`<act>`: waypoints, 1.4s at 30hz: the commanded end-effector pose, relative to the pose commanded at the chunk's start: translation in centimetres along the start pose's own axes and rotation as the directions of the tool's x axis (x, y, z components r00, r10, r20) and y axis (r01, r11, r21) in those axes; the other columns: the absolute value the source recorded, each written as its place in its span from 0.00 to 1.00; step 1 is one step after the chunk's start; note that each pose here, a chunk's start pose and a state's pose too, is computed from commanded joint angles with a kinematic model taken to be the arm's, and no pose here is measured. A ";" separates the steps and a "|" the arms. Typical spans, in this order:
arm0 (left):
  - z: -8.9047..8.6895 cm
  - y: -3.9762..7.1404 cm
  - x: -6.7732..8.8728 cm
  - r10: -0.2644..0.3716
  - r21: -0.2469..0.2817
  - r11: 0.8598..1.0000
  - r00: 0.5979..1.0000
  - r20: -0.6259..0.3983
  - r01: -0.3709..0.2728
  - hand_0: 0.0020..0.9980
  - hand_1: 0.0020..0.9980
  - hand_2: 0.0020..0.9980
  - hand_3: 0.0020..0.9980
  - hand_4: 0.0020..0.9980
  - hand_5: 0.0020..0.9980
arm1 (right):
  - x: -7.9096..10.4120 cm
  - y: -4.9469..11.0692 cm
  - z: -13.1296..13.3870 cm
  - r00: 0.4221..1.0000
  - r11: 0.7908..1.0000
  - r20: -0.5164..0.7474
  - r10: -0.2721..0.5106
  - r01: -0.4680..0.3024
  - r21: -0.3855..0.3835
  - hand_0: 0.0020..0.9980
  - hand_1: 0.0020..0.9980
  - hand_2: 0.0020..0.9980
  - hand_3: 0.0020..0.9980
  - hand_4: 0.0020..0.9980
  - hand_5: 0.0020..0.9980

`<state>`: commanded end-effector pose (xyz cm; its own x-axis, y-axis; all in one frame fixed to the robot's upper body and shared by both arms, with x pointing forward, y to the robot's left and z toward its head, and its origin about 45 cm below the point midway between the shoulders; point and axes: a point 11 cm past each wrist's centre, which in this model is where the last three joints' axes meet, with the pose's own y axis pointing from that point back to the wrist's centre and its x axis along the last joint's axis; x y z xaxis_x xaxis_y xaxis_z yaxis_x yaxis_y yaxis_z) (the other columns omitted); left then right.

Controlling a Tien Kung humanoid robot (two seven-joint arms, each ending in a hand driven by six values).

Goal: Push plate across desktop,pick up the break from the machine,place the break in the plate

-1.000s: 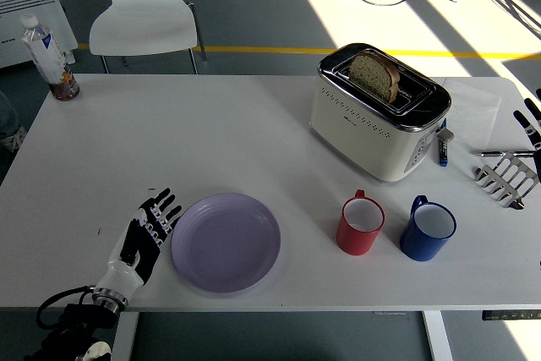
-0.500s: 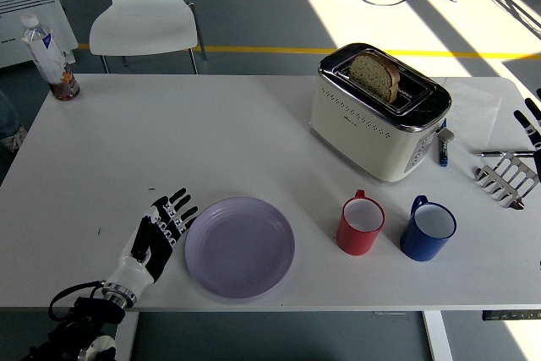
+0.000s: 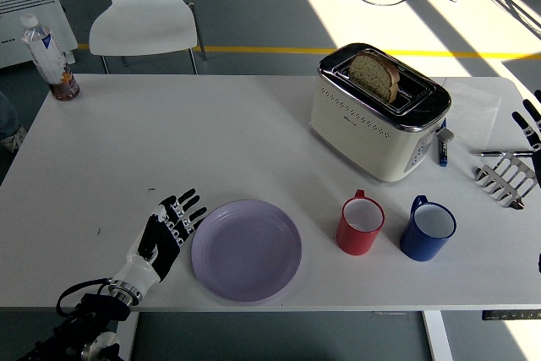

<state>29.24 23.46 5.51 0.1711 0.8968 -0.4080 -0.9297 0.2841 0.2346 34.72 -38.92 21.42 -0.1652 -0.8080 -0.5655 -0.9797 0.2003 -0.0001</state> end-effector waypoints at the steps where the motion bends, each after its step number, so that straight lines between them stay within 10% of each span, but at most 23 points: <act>1: 0.0 -0.1 -0.1 -0.005 0.004 1.000 1.000 -0.001 0.005 0.85 0.89 0.95 0.92 0.51 1.00 | 0.0 0.0 0.0 1.000 1.000 0.000 0.000 0.000 0.000 0.78 0.75 0.76 0.77 0.51 0.62; 19: 0.0 -0.7 -0.4 -0.016 0.013 1.000 1.000 0.001 0.016 0.84 0.88 0.94 0.91 0.51 1.00 | 0.0 0.1 0.2 1.000 1.000 0.003 0.001 -0.001 -0.003 0.78 0.75 0.76 0.77 0.51 0.62; 26: 1.9 -0.5 0.9 0.098 -0.090 0.992 0.994 0.049 -0.094 0.83 0.87 0.93 0.89 0.51 1.00 | -0.6 0.0 -0.1 1.000 1.000 -0.007 -0.017 0.017 0.003 0.78 0.75 0.75 0.77 0.51 0.62; 35: 8.1 0.2 4.2 0.227 -0.254 0.940 0.973 -0.035 -0.228 0.83 0.87 0.93 0.89 0.51 1.00 | -2.6 -1.8 -2.0 0.973 0.998 -0.226 -0.053 0.060 0.023 0.78 0.75 0.76 0.77 0.51 0.59; 42: 12.7 1.8 7.1 0.260 -0.363 0.879 0.950 -0.176 -0.308 0.83 0.86 0.92 0.88 0.51 1.00 | -6.0 -5.5 -4.9 0.791 0.992 -0.606 -0.076 0.120 0.032 0.80 0.77 0.77 0.78 0.56 0.48</act>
<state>32.96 34.62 14.27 -0.1365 0.8658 -0.4814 -0.9887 -0.1496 0.0112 40.55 -37.88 28.89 -0.1246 -0.9908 0.0525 -0.9884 0.1193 -0.0941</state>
